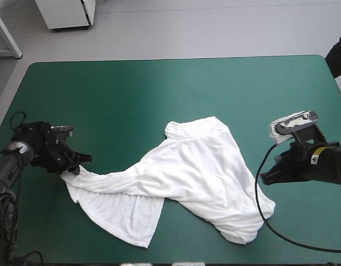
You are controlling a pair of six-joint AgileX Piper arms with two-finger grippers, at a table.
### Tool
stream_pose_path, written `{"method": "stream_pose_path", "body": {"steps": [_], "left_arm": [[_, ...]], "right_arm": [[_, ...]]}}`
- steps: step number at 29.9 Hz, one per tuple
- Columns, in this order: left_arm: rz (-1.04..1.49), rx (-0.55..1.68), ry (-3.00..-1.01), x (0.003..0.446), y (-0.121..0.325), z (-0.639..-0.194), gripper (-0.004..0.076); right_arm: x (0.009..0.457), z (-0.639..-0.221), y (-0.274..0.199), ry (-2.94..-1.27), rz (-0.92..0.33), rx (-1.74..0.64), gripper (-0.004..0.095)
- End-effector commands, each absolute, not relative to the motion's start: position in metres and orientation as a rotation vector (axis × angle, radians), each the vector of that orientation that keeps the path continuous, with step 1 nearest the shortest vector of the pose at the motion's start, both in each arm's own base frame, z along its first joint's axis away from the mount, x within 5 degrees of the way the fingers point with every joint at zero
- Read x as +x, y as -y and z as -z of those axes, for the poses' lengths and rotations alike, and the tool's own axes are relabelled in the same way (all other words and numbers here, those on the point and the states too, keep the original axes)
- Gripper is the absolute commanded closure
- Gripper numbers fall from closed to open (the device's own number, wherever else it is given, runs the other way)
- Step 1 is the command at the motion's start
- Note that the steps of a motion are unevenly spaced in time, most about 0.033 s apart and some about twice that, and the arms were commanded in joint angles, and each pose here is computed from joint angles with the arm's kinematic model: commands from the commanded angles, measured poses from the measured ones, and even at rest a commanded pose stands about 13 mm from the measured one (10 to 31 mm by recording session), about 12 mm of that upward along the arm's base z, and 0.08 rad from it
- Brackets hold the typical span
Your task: Fold the cloth
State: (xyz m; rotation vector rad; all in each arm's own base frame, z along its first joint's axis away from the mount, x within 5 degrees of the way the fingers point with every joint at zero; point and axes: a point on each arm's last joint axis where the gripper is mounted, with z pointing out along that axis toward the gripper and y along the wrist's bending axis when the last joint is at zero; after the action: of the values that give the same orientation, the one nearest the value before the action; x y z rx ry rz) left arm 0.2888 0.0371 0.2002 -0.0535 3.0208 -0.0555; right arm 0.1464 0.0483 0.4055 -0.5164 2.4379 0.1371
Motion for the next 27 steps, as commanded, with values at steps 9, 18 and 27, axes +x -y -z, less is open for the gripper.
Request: {"method": "stream_pose_path", "body": {"steps": [9, 18, 27], "left_arm": [[0.105, -0.075, -2.984, 0.297, -0.035, -0.192, 0.0734], [0.199, -0.080, -2.958, 0.299, -0.029, -0.193, 0.0734], [0.201, -0.073, -2.964, 0.299, -0.029, -0.192, 0.0734]], "right_arm": [[0.145, -0.360, -0.049, -2.628, -0.185, -0.378, 0.0258], [0.145, -0.281, -0.044, -2.760, -0.112, -0.288, 0.0265], [0.170, -0.242, -0.052, -2.795, -0.105, -0.285, 0.0287]]}}
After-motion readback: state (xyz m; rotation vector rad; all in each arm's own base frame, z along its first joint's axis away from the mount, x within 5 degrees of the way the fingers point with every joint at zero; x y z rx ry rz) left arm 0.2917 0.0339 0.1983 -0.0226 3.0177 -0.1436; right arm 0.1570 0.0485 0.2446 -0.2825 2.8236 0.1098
